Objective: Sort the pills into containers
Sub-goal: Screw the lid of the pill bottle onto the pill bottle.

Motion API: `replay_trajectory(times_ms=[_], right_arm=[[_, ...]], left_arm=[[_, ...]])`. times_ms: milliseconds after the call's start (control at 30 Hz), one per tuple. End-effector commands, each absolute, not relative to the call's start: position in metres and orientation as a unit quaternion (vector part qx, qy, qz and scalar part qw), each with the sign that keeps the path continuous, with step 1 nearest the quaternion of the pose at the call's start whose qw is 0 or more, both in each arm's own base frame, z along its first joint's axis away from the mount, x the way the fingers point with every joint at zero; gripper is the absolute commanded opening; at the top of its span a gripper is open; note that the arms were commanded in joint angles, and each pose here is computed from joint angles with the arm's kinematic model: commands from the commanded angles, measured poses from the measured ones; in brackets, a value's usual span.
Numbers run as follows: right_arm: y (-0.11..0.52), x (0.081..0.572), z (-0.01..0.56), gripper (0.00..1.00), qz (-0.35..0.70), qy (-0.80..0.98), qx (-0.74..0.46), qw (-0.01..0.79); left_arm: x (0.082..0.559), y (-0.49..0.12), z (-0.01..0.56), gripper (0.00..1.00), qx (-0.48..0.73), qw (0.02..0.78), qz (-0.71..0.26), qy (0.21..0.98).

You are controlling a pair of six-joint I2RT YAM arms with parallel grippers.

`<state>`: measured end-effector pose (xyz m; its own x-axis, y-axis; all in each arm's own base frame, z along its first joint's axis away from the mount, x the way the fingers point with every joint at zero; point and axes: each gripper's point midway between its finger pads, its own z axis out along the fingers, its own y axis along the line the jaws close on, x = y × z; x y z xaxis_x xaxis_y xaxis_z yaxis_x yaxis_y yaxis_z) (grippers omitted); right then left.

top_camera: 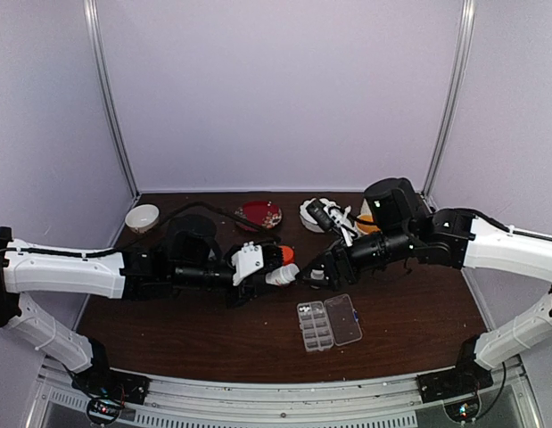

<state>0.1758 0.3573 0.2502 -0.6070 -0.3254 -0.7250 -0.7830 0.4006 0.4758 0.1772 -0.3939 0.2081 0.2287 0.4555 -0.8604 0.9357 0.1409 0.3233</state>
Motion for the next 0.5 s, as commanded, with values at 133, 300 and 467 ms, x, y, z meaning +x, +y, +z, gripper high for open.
replay_trajectory(times_ms=[133, 300, 467], right_arm=[[0.348, 0.142, 0.268, 0.75, 0.368, 0.585, -0.597, 0.407], [0.355, 0.143, 0.271, 0.7, 0.344, 0.568, -0.635, 0.395], [0.367, 0.147, 0.273, 0.64, 0.328, 0.556, -0.653, 0.395]], left_arm=[[0.152, -0.4, 0.233, 0.08, 0.605, 0.457, -0.365, 0.54], [0.149, -0.401, 0.233, 0.09, 0.609, 0.45, -0.371, 0.537], [0.147, -0.4, 0.235, 0.09, 0.61, 0.449, -0.373, 0.536]])
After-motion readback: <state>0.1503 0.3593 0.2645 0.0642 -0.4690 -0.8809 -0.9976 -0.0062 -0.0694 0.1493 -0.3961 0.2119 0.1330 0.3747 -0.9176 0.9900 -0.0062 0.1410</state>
